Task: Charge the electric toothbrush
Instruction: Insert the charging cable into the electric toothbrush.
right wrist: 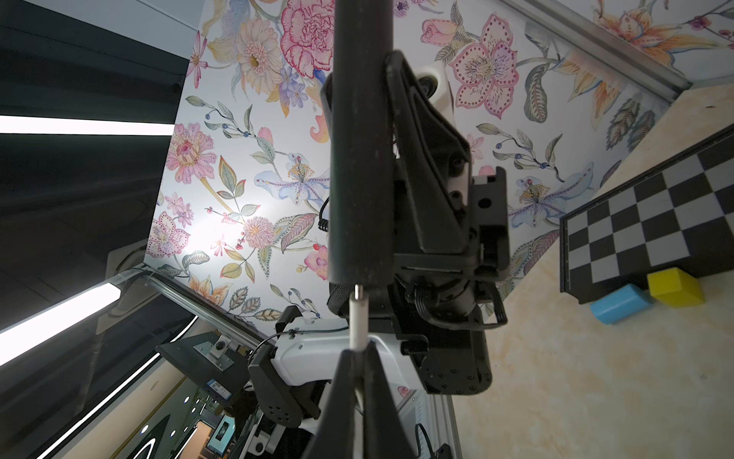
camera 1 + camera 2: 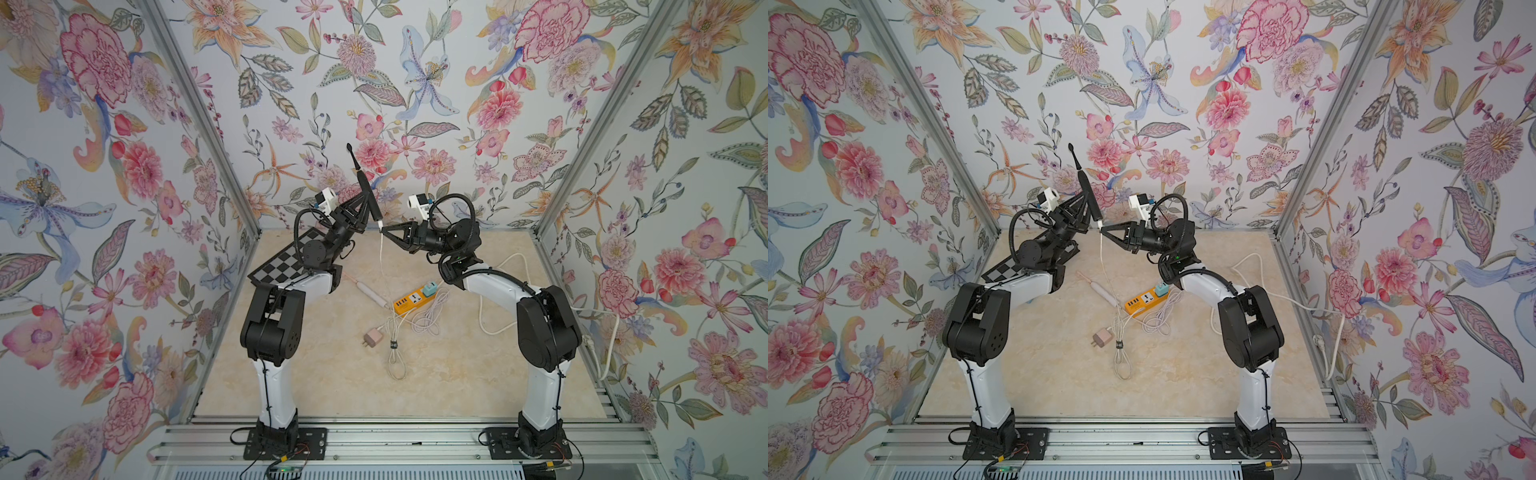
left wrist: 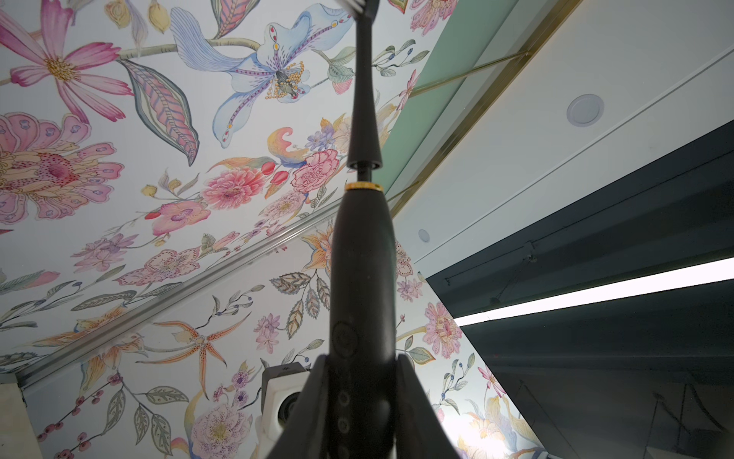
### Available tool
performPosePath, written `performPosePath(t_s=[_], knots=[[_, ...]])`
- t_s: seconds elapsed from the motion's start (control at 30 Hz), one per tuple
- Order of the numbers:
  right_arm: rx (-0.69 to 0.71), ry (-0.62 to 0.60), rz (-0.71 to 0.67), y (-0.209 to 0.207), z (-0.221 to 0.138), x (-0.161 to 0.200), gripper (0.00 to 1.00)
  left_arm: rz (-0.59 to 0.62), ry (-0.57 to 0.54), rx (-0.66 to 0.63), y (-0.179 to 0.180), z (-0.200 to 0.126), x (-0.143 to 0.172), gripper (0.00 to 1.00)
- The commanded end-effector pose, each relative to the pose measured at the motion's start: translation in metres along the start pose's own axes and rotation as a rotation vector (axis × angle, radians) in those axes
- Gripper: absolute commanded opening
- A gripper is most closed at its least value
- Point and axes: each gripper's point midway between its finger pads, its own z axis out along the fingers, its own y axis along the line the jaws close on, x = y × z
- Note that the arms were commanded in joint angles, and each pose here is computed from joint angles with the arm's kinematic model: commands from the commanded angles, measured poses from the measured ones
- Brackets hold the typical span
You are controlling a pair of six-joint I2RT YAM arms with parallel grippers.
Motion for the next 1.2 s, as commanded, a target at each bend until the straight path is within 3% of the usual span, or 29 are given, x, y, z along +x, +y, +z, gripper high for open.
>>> performPosePath(t_s=[0.0, 0.2, 0.53, 1.17], knots=[[-0.063, -0.012, -0.046, 0.021, 0.006, -0.007, 0.00, 0.097, 0.138, 0.188, -0.048, 0.007, 0.035, 0.00], [-0.092, -0.002, -0.040, 0.028, 0.005, -0.004, 0.00, 0.094, 0.149, 0.194, -0.048, 0.007, 0.038, 0.00], [-0.057, -0.107, -0.070, 0.029, -0.008, -0.026, 0.00, 0.091, 0.170, 0.200, -0.050, 0.006, 0.047, 0.00], [-0.011, -0.231, -0.117, 0.043, -0.022, -0.056, 0.00, 0.209, 0.286, 0.250, -0.071, -0.003, 0.102, 0.00]])
